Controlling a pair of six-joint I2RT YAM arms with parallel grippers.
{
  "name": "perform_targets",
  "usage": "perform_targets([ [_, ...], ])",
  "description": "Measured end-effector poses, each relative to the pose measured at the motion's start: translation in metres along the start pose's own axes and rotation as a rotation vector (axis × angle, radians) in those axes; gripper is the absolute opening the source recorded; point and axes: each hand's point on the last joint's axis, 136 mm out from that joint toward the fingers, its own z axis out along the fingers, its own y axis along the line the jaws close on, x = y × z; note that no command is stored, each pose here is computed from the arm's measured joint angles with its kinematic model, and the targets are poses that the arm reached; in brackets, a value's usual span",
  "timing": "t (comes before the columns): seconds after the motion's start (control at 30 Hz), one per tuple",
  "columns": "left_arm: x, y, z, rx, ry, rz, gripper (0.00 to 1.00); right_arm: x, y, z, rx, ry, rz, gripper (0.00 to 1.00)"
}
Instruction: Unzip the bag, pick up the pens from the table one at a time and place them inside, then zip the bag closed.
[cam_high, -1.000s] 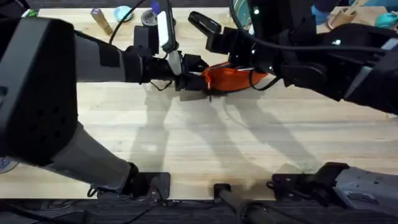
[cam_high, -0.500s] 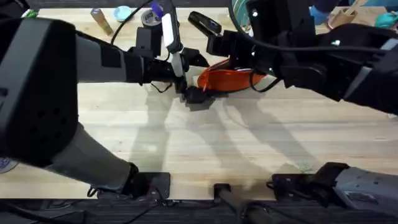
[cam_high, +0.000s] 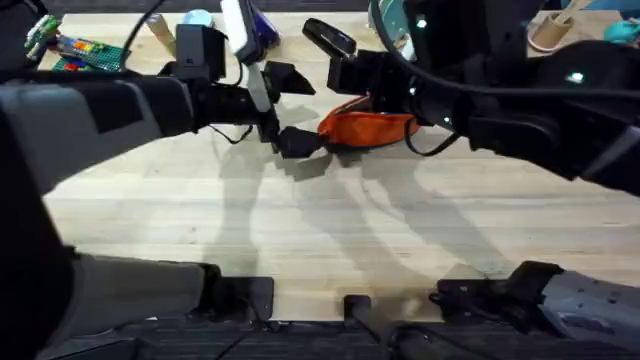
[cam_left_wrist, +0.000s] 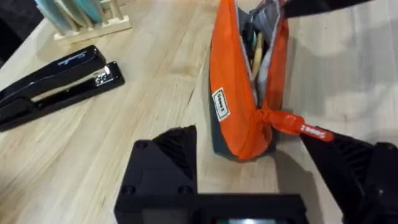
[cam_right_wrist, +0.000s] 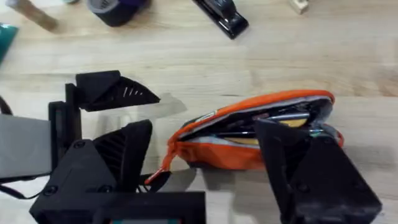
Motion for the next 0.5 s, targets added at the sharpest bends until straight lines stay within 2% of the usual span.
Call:
perform_targets([
  [0.3, -0.003, -0.018, -0.031, 0.006, 0.020, -0.039, 0.995, 0.003, 0.008, -0.009, -0.027, 0.002, -0.017, 0.996],
  [0.5, 0.001, -0.037, -0.046, 0.034, 0.042, -0.029, 0.995, 0.009, 0.014, -0.009, -0.060, 0.033, -0.019, 0.995],
])
